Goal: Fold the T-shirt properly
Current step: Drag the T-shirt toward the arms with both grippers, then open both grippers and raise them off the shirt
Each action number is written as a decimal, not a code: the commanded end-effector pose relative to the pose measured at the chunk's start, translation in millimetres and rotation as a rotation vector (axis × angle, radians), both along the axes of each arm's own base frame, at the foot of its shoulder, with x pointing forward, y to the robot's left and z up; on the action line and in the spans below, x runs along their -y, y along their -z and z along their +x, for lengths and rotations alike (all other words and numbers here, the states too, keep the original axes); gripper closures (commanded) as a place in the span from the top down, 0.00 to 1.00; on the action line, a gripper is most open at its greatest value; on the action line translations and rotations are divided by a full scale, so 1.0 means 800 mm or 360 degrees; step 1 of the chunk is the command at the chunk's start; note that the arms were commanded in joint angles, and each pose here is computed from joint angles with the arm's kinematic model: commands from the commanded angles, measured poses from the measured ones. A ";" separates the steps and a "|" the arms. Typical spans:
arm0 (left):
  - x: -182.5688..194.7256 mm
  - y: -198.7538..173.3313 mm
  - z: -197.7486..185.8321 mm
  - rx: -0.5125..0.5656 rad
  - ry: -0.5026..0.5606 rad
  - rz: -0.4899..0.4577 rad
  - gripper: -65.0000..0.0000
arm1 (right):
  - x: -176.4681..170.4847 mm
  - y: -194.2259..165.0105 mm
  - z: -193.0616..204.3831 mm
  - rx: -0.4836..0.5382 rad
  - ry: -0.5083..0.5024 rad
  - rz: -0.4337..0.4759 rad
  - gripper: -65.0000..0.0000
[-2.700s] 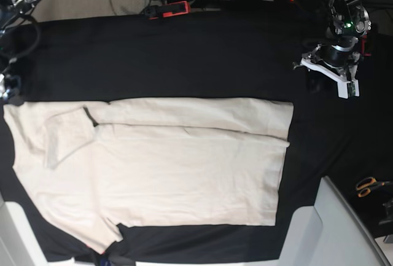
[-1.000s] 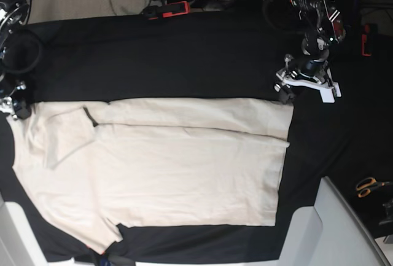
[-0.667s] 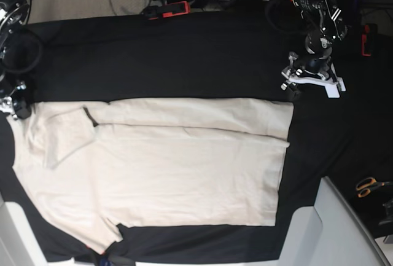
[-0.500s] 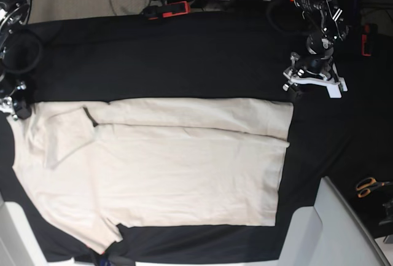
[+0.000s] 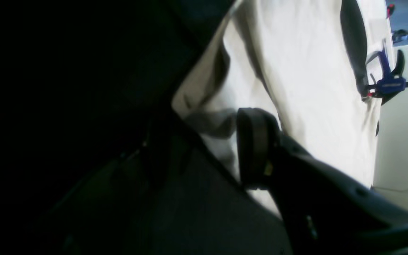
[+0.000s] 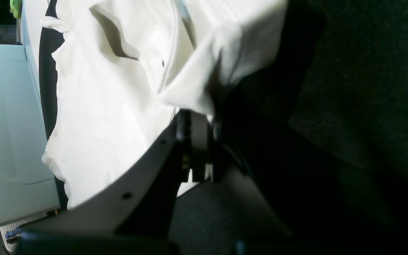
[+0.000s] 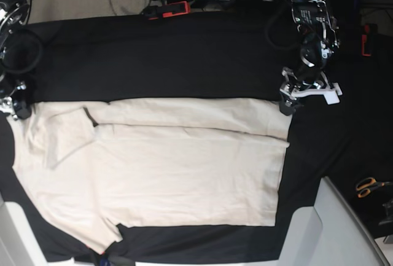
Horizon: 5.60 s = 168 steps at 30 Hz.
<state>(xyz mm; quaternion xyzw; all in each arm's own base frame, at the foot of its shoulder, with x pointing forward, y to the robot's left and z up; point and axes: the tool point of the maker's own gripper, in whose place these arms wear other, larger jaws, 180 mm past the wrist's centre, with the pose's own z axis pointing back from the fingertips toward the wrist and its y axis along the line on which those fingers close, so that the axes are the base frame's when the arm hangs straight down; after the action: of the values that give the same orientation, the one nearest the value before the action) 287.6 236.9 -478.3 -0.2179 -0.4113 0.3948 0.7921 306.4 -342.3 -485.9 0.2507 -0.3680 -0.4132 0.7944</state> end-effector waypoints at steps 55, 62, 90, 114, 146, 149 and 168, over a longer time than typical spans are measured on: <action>-0.006 -0.032 -0.051 -0.0063 0.0319 0.0262 0.00 | 0.055 -0.023 -0.043 -0.0016 -0.0098 -0.0185 0.00; -0.007 -0.020 -0.092 -0.0152 0.0335 0.0277 0.00 | 0.060 -0.024 -0.079 -0.0070 -0.0155 -0.0292 0.00; -0.015 -0.026 -0.162 -0.0274 0.0410 0.0374 0.00 | 0.039 -0.018 -0.158 -0.0208 -0.0212 -0.0342 0.00; -0.014 -0.018 -0.185 -0.0338 0.0417 0.0362 0.00 | 0.036 -0.009 -0.179 -0.0262 -0.0215 -0.0328 0.00; -0.047 -0.016 -0.221 -0.0439 0.0341 0.0410 0.13 | 0.049 -0.018 -0.244 -0.0420 -0.0160 -0.0289 0.71; -0.067 -0.020 -0.227 -0.0451 0.0286 0.0441 0.13 | 0.050 -0.027 -0.250 -0.0425 -0.0161 -0.0329 0.72; -0.167 -0.084 -0.241 -0.0496 0.0066 0.0883 0.12 | 0.084 -0.102 -0.212 -0.0297 -0.0203 -0.0683 0.72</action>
<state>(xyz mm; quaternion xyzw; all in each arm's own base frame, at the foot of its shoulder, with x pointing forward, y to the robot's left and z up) 84.5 364.9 -424.3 0.0579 -0.3464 0.2884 0.8908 126.2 -393.9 -424.5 0.0755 -0.3239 -0.3084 0.8912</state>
